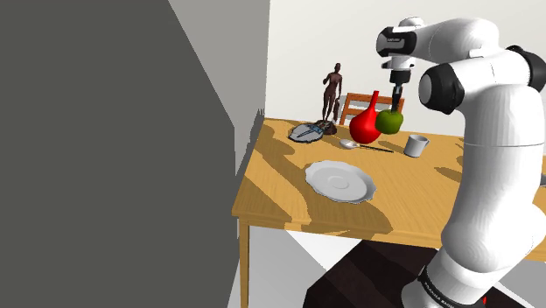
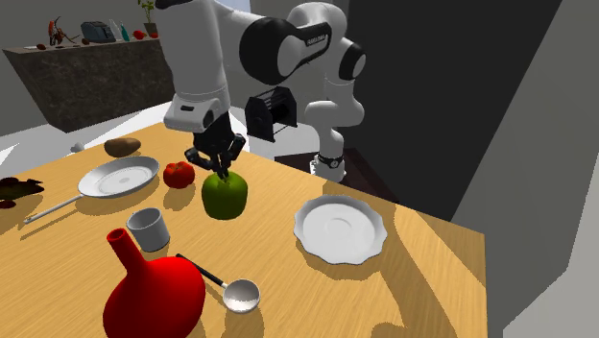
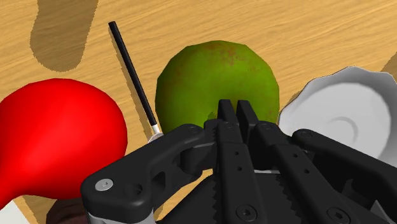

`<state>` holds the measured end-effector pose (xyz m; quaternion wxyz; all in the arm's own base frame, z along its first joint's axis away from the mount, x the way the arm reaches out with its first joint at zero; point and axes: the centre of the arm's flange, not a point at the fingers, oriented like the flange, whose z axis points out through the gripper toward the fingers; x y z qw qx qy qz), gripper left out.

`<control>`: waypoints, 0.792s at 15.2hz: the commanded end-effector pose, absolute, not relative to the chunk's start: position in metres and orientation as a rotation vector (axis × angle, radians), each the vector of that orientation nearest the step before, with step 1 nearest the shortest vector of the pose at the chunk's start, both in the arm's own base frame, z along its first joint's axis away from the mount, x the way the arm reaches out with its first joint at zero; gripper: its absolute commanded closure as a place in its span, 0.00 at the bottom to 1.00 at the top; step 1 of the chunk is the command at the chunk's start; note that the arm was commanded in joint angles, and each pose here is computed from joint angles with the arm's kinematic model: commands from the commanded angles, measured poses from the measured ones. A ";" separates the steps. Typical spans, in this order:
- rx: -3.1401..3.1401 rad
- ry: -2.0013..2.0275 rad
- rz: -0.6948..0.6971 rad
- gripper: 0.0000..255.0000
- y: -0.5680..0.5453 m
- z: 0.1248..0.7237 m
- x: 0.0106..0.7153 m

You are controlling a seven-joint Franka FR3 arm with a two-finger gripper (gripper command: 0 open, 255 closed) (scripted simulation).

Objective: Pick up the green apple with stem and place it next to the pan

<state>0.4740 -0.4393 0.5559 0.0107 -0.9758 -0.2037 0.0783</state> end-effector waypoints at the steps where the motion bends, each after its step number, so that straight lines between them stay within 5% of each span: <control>1: -3.045 -0.636 0.244 1.00 -0.439 0.568 0.475; 12: -3.045 -0.636 0.244 1.00 -0.492 0.572 0.354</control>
